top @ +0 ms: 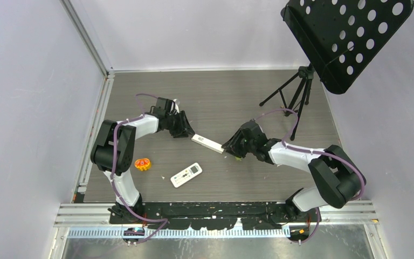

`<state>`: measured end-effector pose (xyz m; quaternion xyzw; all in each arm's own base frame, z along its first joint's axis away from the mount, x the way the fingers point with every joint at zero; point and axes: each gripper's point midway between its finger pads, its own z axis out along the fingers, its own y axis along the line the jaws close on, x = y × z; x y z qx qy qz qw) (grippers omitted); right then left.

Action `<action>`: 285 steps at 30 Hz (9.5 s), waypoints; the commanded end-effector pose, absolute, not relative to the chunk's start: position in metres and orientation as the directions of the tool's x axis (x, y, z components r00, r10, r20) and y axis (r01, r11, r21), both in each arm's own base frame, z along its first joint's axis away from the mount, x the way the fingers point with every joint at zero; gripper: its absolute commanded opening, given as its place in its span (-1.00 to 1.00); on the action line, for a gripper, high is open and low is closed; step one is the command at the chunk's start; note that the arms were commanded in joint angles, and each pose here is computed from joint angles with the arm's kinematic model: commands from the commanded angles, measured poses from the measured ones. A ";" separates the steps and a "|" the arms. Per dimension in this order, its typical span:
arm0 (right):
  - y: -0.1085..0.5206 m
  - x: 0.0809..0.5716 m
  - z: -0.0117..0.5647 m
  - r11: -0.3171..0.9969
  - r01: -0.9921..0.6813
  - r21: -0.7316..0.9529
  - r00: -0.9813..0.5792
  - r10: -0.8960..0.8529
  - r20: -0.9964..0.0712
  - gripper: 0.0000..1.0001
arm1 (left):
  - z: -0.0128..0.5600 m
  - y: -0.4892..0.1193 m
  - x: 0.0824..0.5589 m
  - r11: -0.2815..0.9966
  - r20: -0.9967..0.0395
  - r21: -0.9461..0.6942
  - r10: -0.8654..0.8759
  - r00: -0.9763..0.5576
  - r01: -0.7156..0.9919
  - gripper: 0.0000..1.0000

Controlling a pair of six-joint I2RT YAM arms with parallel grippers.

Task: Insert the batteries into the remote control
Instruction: Load the battery cover into the remote control, then pick up the remote control from the center of the board, then move the remote control to the center of the board, then adjust the remote control, then remove the battery cover from the remote control.

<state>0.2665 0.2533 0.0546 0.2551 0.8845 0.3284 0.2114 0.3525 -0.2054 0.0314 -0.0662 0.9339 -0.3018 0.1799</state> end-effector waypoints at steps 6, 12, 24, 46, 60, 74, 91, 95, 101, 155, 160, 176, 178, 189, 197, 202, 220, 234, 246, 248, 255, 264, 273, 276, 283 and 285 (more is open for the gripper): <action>0.257 0.278 0.045 0.695 0.326 0.640 -0.776 0.584 -0.238 -0.32 | -0.006 -0.183 0.324 0.882 -0.219 -0.466 -0.183 -0.958 -0.062 -0.18; 0.235 0.265 0.023 0.763 0.396 0.512 -0.779 0.574 -0.253 -0.60 | -0.002 -0.187 0.323 0.872 -0.231 -0.488 -0.166 -0.959 -0.033 -0.18; 0.230 0.256 0.009 0.805 0.393 0.443 -0.800 0.538 -0.267 -0.68 | 0.014 -0.202 0.316 0.812 -0.245 -0.582 -0.145 -0.959 0.026 -0.29; 0.264 0.266 -0.005 0.807 0.385 0.447 -0.817 0.523 -0.241 -0.98 | -0.008 -0.207 0.295 0.782 -0.155 -0.624 -0.144 -0.977 -0.016 -0.78; 0.266 0.286 0.084 0.884 0.055 0.464 -0.817 0.307 -0.489 -0.32 | 0.075 -0.187 0.360 0.885 -0.392 -0.461 -0.128 -0.911 0.074 0.17; 0.243 0.277 0.121 0.887 0.064 0.458 -0.791 0.325 -0.519 0.29 | 0.087 -0.205 0.213 0.883 -0.437 -0.255 0.259 -0.861 0.395 0.99; 0.235 0.270 0.107 0.870 0.096 0.483 -0.810 0.351 -0.471 0.35 | 0.041 -0.197 0.158 0.891 -0.325 -0.029 0.419 -0.848 0.452 0.99; 0.235 0.268 0.107 0.863 0.098 0.496 -0.809 0.359 -0.466 0.35 | 0.029 -0.193 0.168 0.891 -0.316 0.072 0.447 -0.837 0.448 0.95; 0.236 0.265 0.104 0.868 0.069 0.491 -0.823 0.328 -0.465 0.35 | 0.018 -0.202 0.172 0.876 -0.295 0.099 0.478 -0.827 0.471 0.44; 0.263 0.429 0.043 0.986 -0.160 -0.038 -0.672 -0.137 -0.728 -0.38 | 0.150 -0.187 0.278 0.809 -0.475 -0.578 -0.228 -0.850 0.106 -0.41; 0.249 0.447 0.026 0.995 -0.102 -0.011 -0.723 -0.082 -0.686 -0.33 | 0.163 -0.200 0.285 0.758 -0.494 -0.635 -0.246 -0.834 0.152 -0.43; 0.280 0.341 0.225 0.783 -0.366 0.504 -0.643 0.179 -0.745 0.55 | 0.266 -0.229 0.322 0.581 -0.621 -0.731 -0.352 -0.700 0.357 -0.46; 0.287 0.312 0.248 0.684 -0.428 0.590 -0.647 0.224 -0.729 0.59 | 0.281 -0.234 0.320 0.540 -0.605 -0.756 -0.364 -0.708 0.369 -0.46; 0.339 0.242 0.317 0.320 -0.550 0.771 -0.667 0.388 -0.636 0.78 | 0.353 -0.262 0.283 0.168 -0.534 -0.843 -0.371 -0.760 0.511 -0.47; 0.356 0.238 0.342 0.143 -0.590 0.794 -0.688 0.425 -0.588 0.65 | 0.370 -0.263 0.260 0.062 -0.543 -0.828 -0.337 -0.769 0.557 -0.46; 0.361 0.227 0.346 0.085 -0.621 0.779 -0.700 0.388 -0.600 0.24 | 0.371 -0.264 0.255 0.020 -0.541 -0.824 -0.327 -0.775 0.566 -0.44; 0.332 0.258 0.222 0.583 -0.810 0.072 -0.271 -0.263 -0.926 -0.62 | 0.285 -0.244 0.280 0.444 -0.493 -0.828 -0.283 -0.823 0.343 0.77; 0.334 0.261 0.209 0.519 -0.845 -0.132 -0.118 -0.422 -0.899 -0.69 | 0.242 -0.245 0.258 0.448 -0.416 -0.839 -0.161 -0.895 0.309 -0.56; 0.315 0.269 0.193 0.752 -0.543 0.375 -0.580 -0.013 -0.814 0.29 | 0.180 -0.217 0.283 0.634 -0.560 -0.713 -0.259 -0.787 0.299 -1.00; 0.316 0.271 0.182 0.717 -0.392 0.576 -0.705 0.168 -0.689 0.27 | 0.164 -0.210 0.287 0.666 -0.586 -0.689 -0.280 -0.760 0.286 -1.00; 0.328 0.273 0.142 0.506 0.030 0.862 -0.805 0.524 -0.280 -0.17 | 0.126 -0.204 0.286 0.667 -0.551 -0.714 -0.347 -0.759 0.213 -1.00; 0.352 0.274 0.098 0.461 0.203 0.864 -0.847 0.526 -0.082 -0.07 | 0.092 -0.192 0.282 0.701 -0.520 -0.703 -0.394 -0.758 0.118 -1.00; 0.369 0.269 0.080 0.406 0.272 0.872 -0.861 0.507 0.033 -0.15 | 0.081 -0.188 0.278 0.716 -0.506 -0.693 -0.394 -0.767 0.089 -1.00; 0.372 0.268 0.077 0.400 0.276 0.874 -0.864 0.501 0.044 -0.29 | 0.081 -0.188 0.279 0.715 -0.506 -0.693 -0.395 -0.767 0.090 -1.00; 0.369 0.264 0.063 0.438 0.306 0.845 -0.863 0.502 0.052 -0.34 | 0.081 -0.189 0.279 0.713 -0.502 -0.696 -0.393 -0.770 0.090 -1.00; 0.368 0.262 0.058 0.459 0.310 0.833 -0.864 0.501 0.046 -0.30 | 0.081 -0.190 0.279 0.711 -0.500 -0.697 -0.391 -0.773 0.091 -1.00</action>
